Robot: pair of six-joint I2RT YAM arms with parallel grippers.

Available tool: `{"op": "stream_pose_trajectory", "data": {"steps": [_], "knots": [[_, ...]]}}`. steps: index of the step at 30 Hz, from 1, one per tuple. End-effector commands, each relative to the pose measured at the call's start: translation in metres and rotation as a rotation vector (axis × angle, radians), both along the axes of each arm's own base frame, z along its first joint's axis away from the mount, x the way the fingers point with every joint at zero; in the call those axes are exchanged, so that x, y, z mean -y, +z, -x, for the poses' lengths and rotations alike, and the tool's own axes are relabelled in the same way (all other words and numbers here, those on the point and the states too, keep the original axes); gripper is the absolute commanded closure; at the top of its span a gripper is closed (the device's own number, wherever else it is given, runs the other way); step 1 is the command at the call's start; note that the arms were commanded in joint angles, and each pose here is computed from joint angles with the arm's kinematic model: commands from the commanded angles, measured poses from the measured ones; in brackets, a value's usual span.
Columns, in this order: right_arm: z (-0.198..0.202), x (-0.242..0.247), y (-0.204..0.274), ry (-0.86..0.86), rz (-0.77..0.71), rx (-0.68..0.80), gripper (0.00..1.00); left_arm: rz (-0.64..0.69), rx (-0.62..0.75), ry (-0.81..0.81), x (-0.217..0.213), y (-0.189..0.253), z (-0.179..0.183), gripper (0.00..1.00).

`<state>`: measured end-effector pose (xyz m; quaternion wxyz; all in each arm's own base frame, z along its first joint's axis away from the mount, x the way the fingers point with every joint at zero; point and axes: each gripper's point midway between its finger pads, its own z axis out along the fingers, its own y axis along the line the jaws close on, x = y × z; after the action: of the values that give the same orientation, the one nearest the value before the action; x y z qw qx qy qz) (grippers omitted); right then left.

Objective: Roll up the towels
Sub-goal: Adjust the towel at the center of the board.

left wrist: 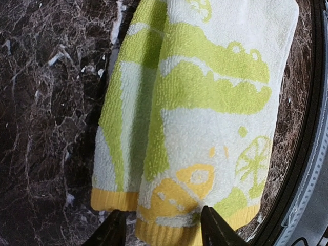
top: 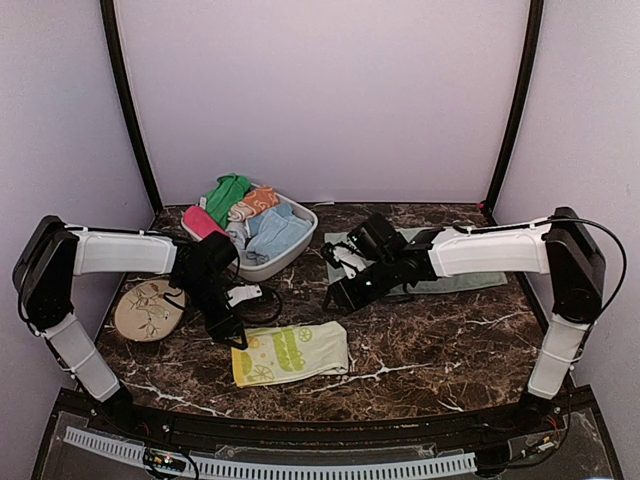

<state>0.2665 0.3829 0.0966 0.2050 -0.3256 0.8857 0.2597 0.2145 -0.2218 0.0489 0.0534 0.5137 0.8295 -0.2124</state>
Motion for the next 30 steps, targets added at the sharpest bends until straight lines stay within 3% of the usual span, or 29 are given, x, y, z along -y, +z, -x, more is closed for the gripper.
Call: {"op": "stream_pose_trajectory", "data": {"steps": [1,4,9,16,20,27,30], "knots": [[0.004,-0.002,-0.003,0.066,-0.002,0.043,0.43,-0.059,-0.024,0.001,-0.011,-0.012,0.007,0.47],[0.005,-0.005,-0.006,0.078,0.001,0.054,0.43,-0.079,-0.039,-0.001,-0.013,-0.014,0.009,0.57],[0.008,-0.012,-0.009,0.151,0.016,0.118,0.45,-0.043,-0.035,0.001,-0.004,0.0,0.003,1.0],[0.018,-0.025,-0.003,0.384,-0.021,0.219,0.42,-0.012,-0.007,0.008,0.006,0.019,-0.009,1.0],[0.024,-0.028,-0.011,0.471,-0.061,0.144,0.4,-0.005,0.004,0.015,0.007,0.021,-0.011,1.0],[0.018,-0.019,-0.007,0.392,-0.256,0.011,0.46,0.035,0.024,0.021,0.017,0.034,-0.02,1.0],[0.017,-0.018,-0.011,0.384,-0.246,0.004,0.47,0.048,0.04,0.011,0.022,0.044,-0.027,1.0]]}}
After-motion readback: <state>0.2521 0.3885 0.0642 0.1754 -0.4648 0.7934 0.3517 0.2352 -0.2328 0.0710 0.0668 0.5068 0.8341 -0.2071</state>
